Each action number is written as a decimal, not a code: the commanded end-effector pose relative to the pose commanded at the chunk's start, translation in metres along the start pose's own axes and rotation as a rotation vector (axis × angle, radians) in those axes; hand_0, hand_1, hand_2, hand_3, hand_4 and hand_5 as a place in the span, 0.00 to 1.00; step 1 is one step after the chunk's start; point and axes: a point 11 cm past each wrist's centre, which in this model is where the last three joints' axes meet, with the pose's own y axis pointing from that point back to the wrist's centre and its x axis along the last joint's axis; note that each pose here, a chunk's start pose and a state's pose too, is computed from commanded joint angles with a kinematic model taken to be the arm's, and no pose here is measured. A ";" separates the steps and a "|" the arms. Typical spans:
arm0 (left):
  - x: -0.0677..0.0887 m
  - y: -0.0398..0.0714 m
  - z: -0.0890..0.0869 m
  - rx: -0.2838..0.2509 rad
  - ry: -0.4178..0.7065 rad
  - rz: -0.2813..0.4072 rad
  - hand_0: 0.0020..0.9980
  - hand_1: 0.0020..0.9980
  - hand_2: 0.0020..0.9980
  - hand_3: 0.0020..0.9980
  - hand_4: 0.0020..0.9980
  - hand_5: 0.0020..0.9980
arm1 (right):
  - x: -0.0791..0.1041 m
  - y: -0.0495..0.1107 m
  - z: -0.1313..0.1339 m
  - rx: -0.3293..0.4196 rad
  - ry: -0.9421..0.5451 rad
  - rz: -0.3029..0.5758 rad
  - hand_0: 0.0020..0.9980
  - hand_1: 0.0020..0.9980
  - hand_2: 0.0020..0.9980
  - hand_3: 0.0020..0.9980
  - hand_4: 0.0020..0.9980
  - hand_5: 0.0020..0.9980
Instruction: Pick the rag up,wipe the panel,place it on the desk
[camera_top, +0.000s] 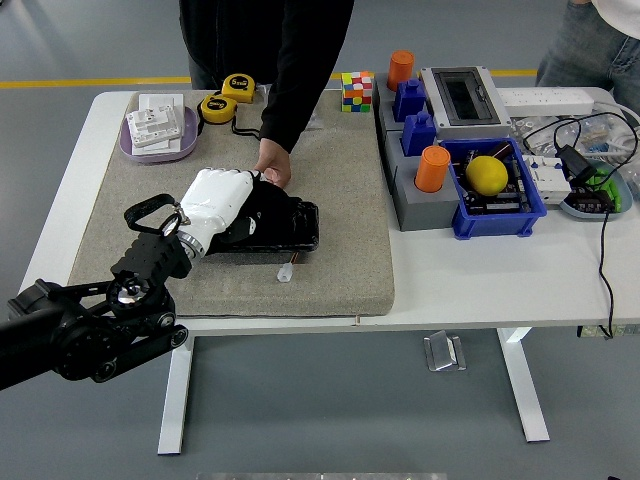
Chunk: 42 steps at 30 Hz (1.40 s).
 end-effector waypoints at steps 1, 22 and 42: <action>-0.001 0.001 -0.003 0.007 -0.002 -0.002 0.19 0.12 0.47 0.44 0.27 0.00 | 0.000 0.000 0.001 -0.002 0.000 0.000 0.76 0.56 0.70 0.59 1.00 0.54; 0.006 0.008 -0.051 0.101 -0.032 0.011 0.19 0.12 0.47 0.44 0.27 0.00 | -0.006 -0.002 0.006 -0.010 -0.006 -0.008 0.76 0.56 0.70 0.59 1.00 0.54; 0.008 0.020 -0.089 0.179 -0.060 0.015 0.19 0.12 0.46 0.44 0.27 0.00 | -0.009 -0.003 0.012 -0.022 -0.012 -0.012 0.76 0.56 0.70 0.59 1.00 0.54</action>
